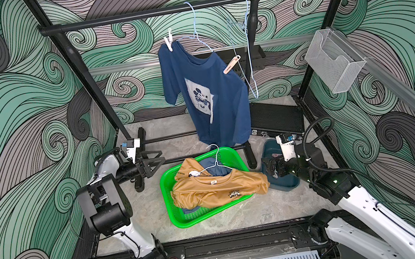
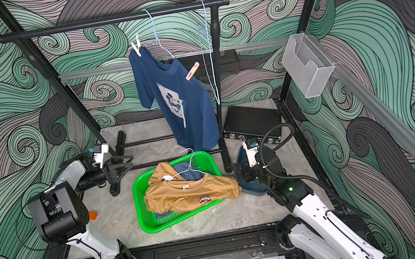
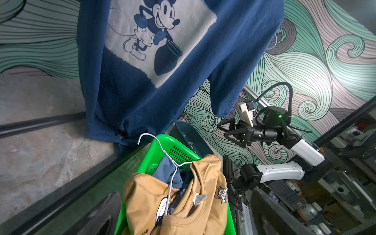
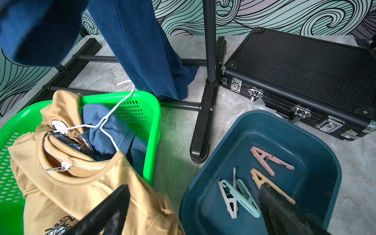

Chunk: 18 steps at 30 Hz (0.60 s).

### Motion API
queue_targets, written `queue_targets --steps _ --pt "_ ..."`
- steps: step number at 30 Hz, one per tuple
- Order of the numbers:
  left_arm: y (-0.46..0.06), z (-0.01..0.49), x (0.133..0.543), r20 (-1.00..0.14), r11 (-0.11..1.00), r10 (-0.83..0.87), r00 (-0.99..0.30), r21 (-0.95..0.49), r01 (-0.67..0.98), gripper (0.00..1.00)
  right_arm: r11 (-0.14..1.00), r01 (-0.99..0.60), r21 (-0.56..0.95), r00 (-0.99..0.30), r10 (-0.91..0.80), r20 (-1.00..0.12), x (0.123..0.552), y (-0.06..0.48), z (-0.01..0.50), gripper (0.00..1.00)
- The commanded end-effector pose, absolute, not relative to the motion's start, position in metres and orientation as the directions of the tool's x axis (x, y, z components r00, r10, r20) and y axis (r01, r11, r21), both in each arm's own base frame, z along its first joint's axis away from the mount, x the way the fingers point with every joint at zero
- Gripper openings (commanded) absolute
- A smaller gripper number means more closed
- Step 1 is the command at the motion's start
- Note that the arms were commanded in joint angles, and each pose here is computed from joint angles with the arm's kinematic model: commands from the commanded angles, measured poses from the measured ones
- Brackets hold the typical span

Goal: Remove the clothespins securing t-shirts to the hanger
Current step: Pick up the hanger from the basket.

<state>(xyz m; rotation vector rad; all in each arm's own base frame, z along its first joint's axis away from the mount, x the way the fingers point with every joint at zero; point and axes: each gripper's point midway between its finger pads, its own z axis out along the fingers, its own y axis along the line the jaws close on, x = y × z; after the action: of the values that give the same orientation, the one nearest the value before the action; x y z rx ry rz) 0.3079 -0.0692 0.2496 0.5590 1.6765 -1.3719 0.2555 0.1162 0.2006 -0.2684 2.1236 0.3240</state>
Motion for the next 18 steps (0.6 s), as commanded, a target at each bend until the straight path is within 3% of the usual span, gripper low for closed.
queue_targets --steps 1,4,9,13,18 --pt "-0.095 0.328 0.295 -0.887 0.247 -0.23 -0.4 -0.451 0.858 0.99 0.941 -0.321 0.103 -0.523 -0.085 -0.848 0.26 0.119 0.201 0.99" --pt "-0.114 0.382 0.278 -0.937 0.197 -0.182 -0.299 -0.332 0.922 0.99 0.94 -0.329 0.089 -0.535 -0.107 -0.838 0.259 0.12 0.198 0.99" --pt "-0.126 0.46 0.244 -0.993 0.192 -0.105 0.054 0.033 0.981 0.99 0.94 -0.335 0.069 -0.511 -0.12 -0.851 0.259 0.119 0.204 0.99" --pt "-0.128 0.514 0.229 -0.932 0.19 -0.039 0.361 0.348 0.918 0.99 0.918 -0.394 0.051 -0.508 -0.171 -0.844 0.258 0.128 0.204 0.99" --pt "-0.123 0.533 0.227 -0.848 0.207 0.016 0.529 0.521 0.828 0.99 0.873 -0.488 0.03 -0.458 -0.227 -0.86 0.252 0.143 0.209 0.99"
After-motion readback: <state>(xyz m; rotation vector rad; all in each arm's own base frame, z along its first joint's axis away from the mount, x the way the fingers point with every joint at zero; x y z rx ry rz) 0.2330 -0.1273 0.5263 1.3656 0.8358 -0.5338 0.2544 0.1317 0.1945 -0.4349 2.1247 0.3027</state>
